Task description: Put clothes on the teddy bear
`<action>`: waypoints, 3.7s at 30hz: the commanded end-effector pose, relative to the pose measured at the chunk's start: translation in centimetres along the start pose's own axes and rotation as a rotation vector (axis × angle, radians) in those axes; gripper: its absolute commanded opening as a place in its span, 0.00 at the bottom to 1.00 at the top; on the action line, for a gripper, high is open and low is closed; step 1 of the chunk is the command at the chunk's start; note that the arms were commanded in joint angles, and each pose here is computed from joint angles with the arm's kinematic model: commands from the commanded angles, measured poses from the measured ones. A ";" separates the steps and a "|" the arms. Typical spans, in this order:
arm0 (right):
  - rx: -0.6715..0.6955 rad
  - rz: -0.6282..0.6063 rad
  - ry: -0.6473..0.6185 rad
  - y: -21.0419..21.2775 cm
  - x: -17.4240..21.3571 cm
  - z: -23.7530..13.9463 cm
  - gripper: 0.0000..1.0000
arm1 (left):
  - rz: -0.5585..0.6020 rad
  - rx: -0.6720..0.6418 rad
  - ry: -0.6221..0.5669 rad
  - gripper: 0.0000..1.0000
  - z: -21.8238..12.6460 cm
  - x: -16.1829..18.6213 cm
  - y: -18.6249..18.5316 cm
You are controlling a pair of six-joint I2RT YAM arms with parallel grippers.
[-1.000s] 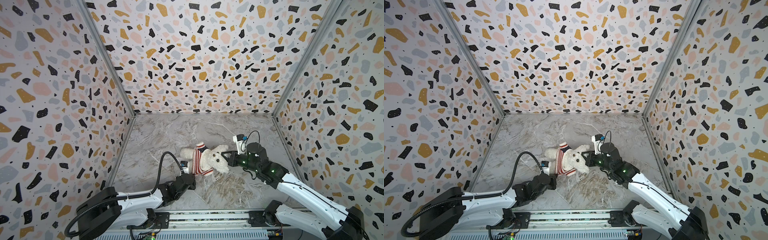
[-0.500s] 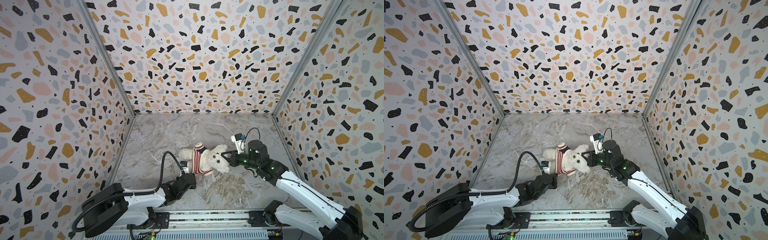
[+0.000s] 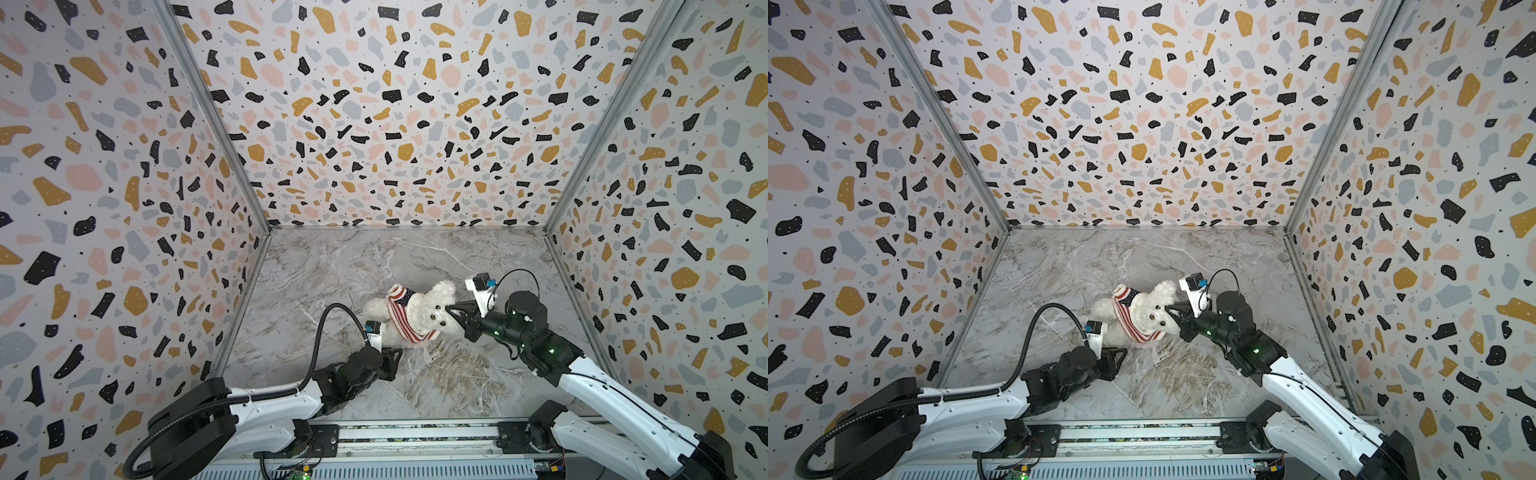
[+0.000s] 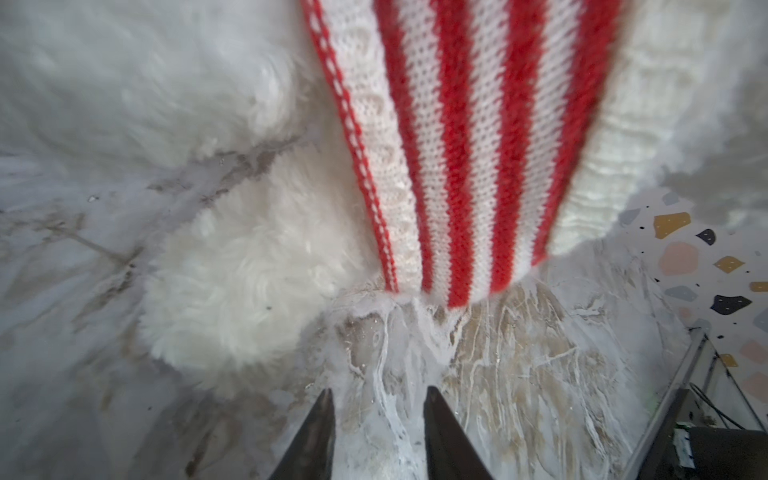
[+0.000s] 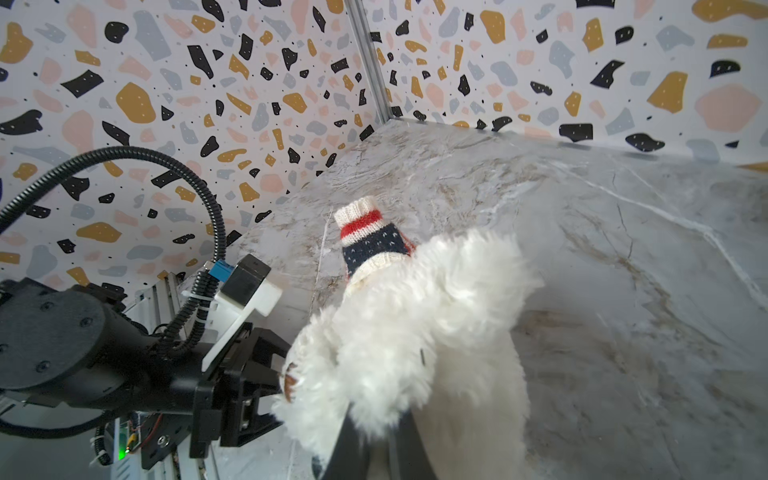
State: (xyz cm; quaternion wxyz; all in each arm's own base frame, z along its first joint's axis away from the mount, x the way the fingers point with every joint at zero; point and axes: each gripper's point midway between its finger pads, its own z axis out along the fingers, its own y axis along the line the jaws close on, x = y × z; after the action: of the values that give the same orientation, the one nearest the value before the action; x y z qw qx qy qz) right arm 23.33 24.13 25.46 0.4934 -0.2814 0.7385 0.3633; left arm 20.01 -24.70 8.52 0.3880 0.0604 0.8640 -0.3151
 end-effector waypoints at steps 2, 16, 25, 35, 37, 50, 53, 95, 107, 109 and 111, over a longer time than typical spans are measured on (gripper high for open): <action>-0.044 -0.283 -0.153 1.2 -3.1 -0.5 0.00 | 0.031 0.031 0.013 0.41 -1.5 0.1 -0.1; -0.249 -0.765 -0.245 4.8 0.5 -0.9 0.00 | -0.039 0.047 -0.106 0.29 -8.3 -7.9 -2.1; -0.285 -0.804 -0.251 5.4 0.6 -1.1 0.00 | -0.018 -0.017 -0.140 0.17 -10.0 -11.0 -2.1; -0.306 -0.843 -0.213 6.3 1.8 -0.2 0.00 | -0.086 0.032 -0.135 0.48 -8.9 -11.9 -1.0; -0.295 -0.866 -0.202 6.6 2.1 0.2 0.00 | -0.076 0.029 -0.104 0.53 -8.1 -11.3 -0.8; -0.281 -0.973 -0.056 8.2 6.2 3.1 0.14 | -0.087 -0.113 0.100 0.57 -3.8 -3.2 4.6; -0.280 -0.935 -0.044 8.4 7.0 3.1 0.28 | -0.108 -0.112 0.114 0.54 -3.5 -1.9 5.3; 0.212 0.437 0.461 -0.5 17.8 5.2 0.77 | -0.120 0.009 0.143 0.51 -2.5 2.6 3.4; 0.307 0.335 0.484 -2.3 18.7 5.3 0.37 | -0.115 0.037 0.119 0.51 -3.2 1.5 2.1; 0.329 0.319 0.477 -2.7 18.5 5.0 0.31 | -0.100 0.036 0.111 0.52 -3.5 1.0 1.9; 0.355 0.300 0.464 -3.2 18.3 4.6 0.26 | -0.091 0.041 0.105 0.53 -3.6 0.5 1.5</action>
State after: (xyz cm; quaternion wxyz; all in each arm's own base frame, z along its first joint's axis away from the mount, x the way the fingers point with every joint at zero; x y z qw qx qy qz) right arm 21.45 26.90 7.26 0.2875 -0.1531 0.9038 0.2777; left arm 17.44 -20.93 7.34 0.3088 0.0364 0.8868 -0.3420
